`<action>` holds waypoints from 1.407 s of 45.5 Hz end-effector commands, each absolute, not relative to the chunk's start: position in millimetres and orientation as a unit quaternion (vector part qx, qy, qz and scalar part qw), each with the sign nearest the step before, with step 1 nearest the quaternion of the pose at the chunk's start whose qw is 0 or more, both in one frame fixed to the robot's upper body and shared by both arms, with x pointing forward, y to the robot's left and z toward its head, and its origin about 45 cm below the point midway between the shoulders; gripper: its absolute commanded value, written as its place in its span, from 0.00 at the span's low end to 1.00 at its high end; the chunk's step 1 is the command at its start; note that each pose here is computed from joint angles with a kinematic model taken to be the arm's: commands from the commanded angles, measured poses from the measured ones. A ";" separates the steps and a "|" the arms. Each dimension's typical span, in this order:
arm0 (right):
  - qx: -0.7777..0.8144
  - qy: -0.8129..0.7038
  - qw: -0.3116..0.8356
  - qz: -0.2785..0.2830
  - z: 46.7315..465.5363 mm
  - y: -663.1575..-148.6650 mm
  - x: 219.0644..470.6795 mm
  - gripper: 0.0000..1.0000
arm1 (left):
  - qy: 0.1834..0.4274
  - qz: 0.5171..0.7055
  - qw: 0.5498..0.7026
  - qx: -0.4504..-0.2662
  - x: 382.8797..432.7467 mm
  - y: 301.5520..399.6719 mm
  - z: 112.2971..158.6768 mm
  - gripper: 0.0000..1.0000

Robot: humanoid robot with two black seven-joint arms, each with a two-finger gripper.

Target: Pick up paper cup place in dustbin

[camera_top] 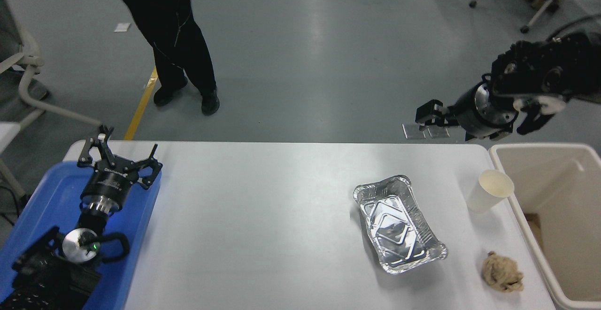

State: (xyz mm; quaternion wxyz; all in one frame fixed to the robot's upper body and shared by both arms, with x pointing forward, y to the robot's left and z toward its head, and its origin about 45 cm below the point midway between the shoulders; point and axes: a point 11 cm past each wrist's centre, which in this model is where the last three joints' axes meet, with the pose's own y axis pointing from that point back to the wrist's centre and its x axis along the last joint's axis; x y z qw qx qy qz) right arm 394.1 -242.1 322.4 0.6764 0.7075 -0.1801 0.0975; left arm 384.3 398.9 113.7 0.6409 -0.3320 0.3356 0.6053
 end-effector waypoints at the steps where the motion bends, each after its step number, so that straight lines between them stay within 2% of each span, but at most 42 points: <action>1: 0.718 -0.086 0.683 0.099 383.9 -196.1 324.3 1.00 | 0.335 0.605 0.641 -0.331 384.2 399.5 114.0 0.99; 5: 0.738 -0.083 0.664 0.082 404.3 -193.6 309.0 1.00 | 0.335 0.606 0.641 -0.332 384.2 399.7 114.1 0.99; 20: 0.764 -0.085 0.635 0.074 438.5 -195.9 300.5 1.00 | 0.335 0.606 0.641 -0.332 383.7 399.8 113.5 0.99; 35: 0.760 -0.087 0.639 0.075 436.5 -196.9 301.6 1.00 | 0.335 0.606 0.641 -0.332 384.2 399.7 114.1 0.99; 41: 0.758 -0.089 0.644 0.053 414.8 -205.0 304.7 1.00 | 0.335 0.606 0.641 -0.332 384.2 399.7 114.1 0.99; 47: 0.748 -0.116 0.652 0.047 387.2 -219.7 325.1 1.00 | 0.335 0.606 0.641 -0.332 384.2 399.7 114.1 0.99; 56: 0.733 -0.168 0.658 0.033 347.6 -256.9 374.5 1.00 | 0.335 0.606 0.641 -0.332 384.2 399.7 114.1 0.99; 64: 0.718 -0.200 0.667 0.009 308.5 -297.8 396.4 1.00 | 0.335 0.606 0.641 -0.332 384.2 399.7 114.1 0.99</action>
